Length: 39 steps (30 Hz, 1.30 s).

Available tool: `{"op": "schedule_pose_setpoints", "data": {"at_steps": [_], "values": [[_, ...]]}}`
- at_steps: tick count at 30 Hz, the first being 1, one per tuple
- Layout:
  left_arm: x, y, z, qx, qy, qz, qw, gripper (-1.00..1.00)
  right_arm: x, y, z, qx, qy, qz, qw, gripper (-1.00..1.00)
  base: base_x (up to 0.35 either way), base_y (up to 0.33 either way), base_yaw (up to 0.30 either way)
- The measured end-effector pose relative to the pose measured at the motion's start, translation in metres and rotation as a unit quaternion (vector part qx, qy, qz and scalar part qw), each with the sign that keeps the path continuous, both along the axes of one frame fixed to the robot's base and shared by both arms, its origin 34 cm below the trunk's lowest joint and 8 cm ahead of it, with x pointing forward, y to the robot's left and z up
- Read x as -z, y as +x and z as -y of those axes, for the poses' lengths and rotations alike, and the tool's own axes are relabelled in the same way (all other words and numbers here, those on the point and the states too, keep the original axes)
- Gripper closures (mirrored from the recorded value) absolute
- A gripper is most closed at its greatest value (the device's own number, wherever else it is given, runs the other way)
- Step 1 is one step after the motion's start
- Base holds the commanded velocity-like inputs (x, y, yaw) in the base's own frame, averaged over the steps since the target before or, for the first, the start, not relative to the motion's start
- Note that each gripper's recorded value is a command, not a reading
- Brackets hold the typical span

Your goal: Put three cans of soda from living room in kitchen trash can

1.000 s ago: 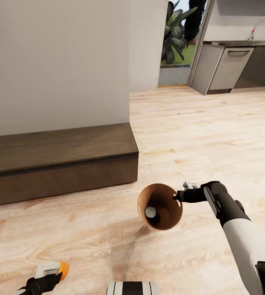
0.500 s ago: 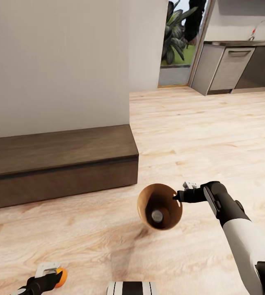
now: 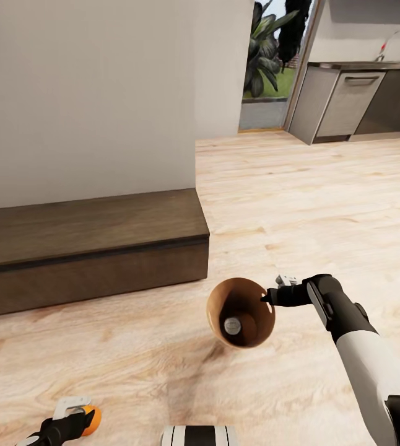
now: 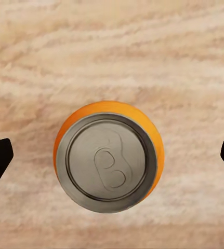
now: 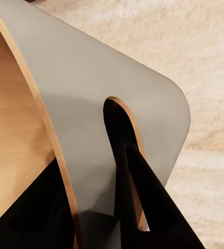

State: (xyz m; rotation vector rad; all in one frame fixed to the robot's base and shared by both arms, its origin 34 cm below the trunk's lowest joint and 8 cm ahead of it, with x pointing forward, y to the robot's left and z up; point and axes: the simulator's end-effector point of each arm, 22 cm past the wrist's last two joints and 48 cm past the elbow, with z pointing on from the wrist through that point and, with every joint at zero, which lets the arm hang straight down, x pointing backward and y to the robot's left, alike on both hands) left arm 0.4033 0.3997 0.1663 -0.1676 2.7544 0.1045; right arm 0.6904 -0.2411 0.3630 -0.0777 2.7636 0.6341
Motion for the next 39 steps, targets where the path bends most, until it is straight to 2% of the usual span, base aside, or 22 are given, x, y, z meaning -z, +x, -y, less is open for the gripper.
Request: {"op": "schedule_pose_setpoints", "data": {"at_steps": [10, 39], "values": [[0.019, -0.012, 0.0, 0.0, 0.0, -0.012, 0.9999, -1.0, 0.024, -0.007, -0.001, 0.0, 0.001, -0.011, 0.9999, 1.0, 0.0, 0.0, 0.0], [0.018, -0.009, 0.0, 0.0, 0.0, -0.008, 1.0, -1.0, 0.024, -0.007, 0.0, 0.0, 0.0, -0.01, 0.9999, 1.0, 0.041, 0.0, 0.0]]}}
